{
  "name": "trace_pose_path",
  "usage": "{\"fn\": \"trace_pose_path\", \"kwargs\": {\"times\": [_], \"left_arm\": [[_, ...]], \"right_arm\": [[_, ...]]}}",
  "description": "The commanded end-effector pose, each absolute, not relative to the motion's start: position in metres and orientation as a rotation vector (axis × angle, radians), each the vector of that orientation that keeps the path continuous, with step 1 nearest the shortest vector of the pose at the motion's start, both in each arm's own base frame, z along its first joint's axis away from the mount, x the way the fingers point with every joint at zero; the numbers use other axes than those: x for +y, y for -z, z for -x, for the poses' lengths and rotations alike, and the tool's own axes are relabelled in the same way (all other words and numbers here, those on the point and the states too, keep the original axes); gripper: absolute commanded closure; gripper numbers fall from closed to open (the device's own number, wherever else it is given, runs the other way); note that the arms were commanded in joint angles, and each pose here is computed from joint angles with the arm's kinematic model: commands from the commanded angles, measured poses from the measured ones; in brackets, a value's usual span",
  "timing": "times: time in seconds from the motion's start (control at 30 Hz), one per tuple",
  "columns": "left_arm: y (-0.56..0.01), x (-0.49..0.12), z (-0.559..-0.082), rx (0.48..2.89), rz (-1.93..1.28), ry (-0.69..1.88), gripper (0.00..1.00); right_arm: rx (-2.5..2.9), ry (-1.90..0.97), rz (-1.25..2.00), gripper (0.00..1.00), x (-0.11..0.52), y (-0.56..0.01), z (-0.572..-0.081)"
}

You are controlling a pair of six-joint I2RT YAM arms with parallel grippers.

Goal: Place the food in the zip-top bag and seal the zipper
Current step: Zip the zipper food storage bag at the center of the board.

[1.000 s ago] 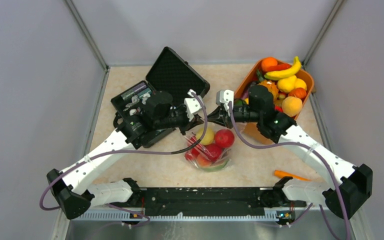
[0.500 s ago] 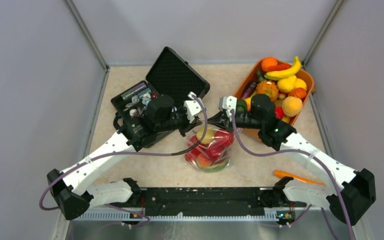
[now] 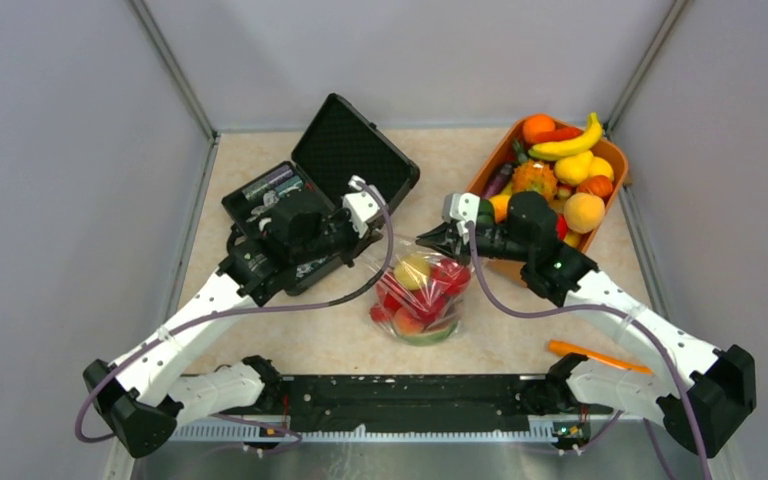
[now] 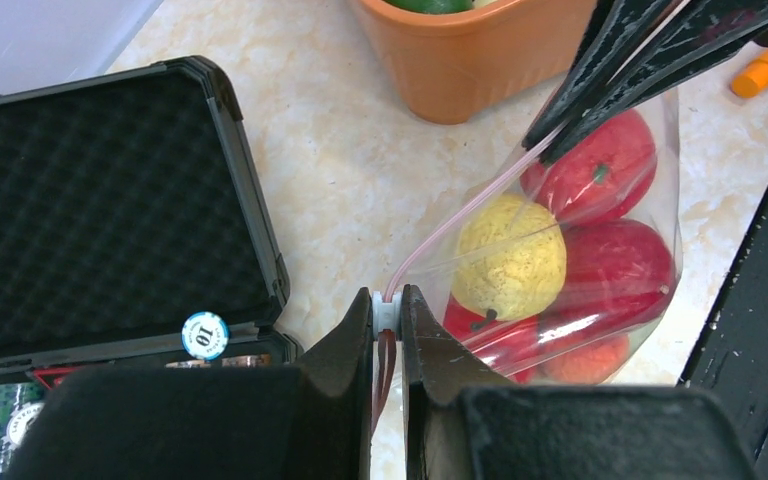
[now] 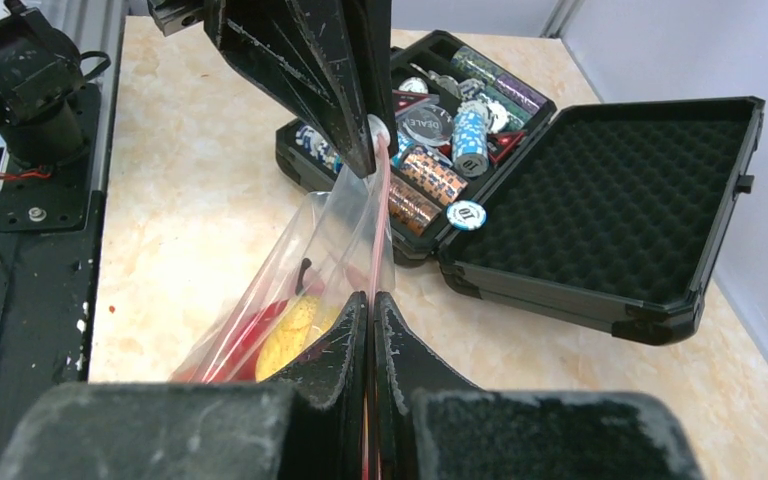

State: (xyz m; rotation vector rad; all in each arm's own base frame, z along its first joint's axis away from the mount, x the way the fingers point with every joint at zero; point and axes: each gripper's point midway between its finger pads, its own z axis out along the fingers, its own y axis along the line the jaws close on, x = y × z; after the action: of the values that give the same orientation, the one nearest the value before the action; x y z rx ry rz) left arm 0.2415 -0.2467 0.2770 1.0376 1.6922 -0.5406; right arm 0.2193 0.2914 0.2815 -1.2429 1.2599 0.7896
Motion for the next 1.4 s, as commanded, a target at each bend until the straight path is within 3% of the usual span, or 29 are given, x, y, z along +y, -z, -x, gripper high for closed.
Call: {"fn": "trace_pose_path", "kwargs": {"times": [0.0, 0.83, 0.9, 0.93, 1.0, 1.1, 1.27, 1.37], "left_arm": [[-0.269, -0.222, -0.253, 1.761, -0.95, 0.446, 1.0], [-0.264, -0.181, -0.268, 1.857, -0.742, 0.268, 1.0], [-0.264, -0.185, -0.265, 1.848, -0.753, 0.301, 0.95], [-0.266, -0.186, -0.264, 1.842, -0.756, 0.31, 0.86], [-0.269, -0.183, -0.265, 1.843, -0.72, 0.306, 0.59], [-0.27, -0.177, -0.267, 1.845, -0.701, 0.278, 0.56], [-0.273, -0.16, -0.274, 1.873, -0.611, 0.209, 0.59], [-0.28, -0.156, -0.274, 1.847, -0.566, 0.222, 0.48]], "right_arm": [[1.194, -0.766, 1.207, 1.0, 0.288, -0.304, -0.215], [1.195, -0.769, 1.19, 1.0, 0.286, -0.303, -0.214], [1.198, -0.769, 1.191, 1.0, 0.286, -0.302, -0.215], [1.202, -0.769, 1.191, 1.0, 0.286, -0.302, -0.215], [1.207, -0.766, 1.192, 1.0, 0.286, -0.3, -0.215], [1.212, -0.762, 1.191, 1.0, 0.285, -0.299, -0.216], [1.211, -0.766, 1.189, 1.0, 0.286, -0.299, -0.216], [1.218, -0.757, 1.184, 1.0, 0.285, -0.299, -0.218]]}}
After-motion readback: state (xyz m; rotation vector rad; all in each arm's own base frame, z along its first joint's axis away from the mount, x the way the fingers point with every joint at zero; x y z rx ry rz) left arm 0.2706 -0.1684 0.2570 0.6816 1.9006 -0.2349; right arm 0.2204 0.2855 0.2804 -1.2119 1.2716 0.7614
